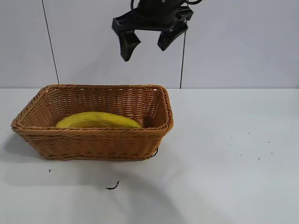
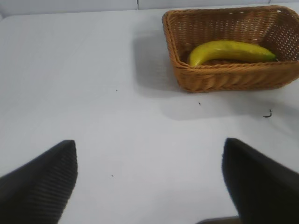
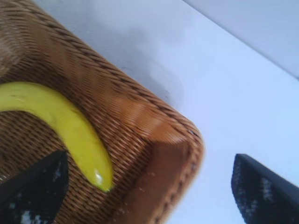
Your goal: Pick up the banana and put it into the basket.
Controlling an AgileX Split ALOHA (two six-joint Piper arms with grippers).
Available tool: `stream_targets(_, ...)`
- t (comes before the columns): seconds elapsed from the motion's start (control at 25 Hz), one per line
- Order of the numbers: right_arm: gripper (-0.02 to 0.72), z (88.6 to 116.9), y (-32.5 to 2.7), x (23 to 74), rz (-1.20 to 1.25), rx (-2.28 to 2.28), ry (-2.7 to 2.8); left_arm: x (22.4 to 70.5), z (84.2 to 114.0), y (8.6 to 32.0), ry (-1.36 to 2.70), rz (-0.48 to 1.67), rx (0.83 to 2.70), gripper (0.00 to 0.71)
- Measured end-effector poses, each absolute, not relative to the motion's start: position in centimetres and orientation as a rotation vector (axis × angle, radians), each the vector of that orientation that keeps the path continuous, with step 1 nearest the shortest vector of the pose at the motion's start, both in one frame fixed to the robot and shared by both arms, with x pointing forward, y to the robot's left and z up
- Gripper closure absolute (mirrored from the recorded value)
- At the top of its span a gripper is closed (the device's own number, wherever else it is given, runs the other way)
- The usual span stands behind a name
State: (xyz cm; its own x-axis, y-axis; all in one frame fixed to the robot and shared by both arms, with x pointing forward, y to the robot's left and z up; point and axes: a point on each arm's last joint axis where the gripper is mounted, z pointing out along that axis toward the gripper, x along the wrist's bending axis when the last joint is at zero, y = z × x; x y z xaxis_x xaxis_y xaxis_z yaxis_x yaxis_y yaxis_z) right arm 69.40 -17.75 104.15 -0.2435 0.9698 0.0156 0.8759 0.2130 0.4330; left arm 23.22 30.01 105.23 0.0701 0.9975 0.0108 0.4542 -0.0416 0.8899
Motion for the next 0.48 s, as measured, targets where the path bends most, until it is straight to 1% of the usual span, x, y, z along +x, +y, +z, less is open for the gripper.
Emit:
stream_targets(0.12, 0.062, 104.1, -22.5, 70.2, 0.480, 1.867, 2.134, 23.2, 105.2, 30.0, 1.482, 0.917, 1.600, 0.075)
stream_targets(0.28, 0.068, 104.0, -28.0, 70.6, 0.430, 1.994, 2.024, 23.2, 105.2, 30.0, 1.482, 0.917, 1.600, 0.075)
stream_targets(0.4, 0.069, 103.8, -31.0, 70.3, 0.383, 2.075, 1.975, 23.2, 105.2, 30.0, 1.482, 0.917, 1.600, 0.075)
stream_targets(0.48, 0.069, 103.7, -32.3, 69.9, 0.333, 2.112, 1.983, 23.2, 105.2, 30.0, 1.482, 0.917, 1.600, 0.075)
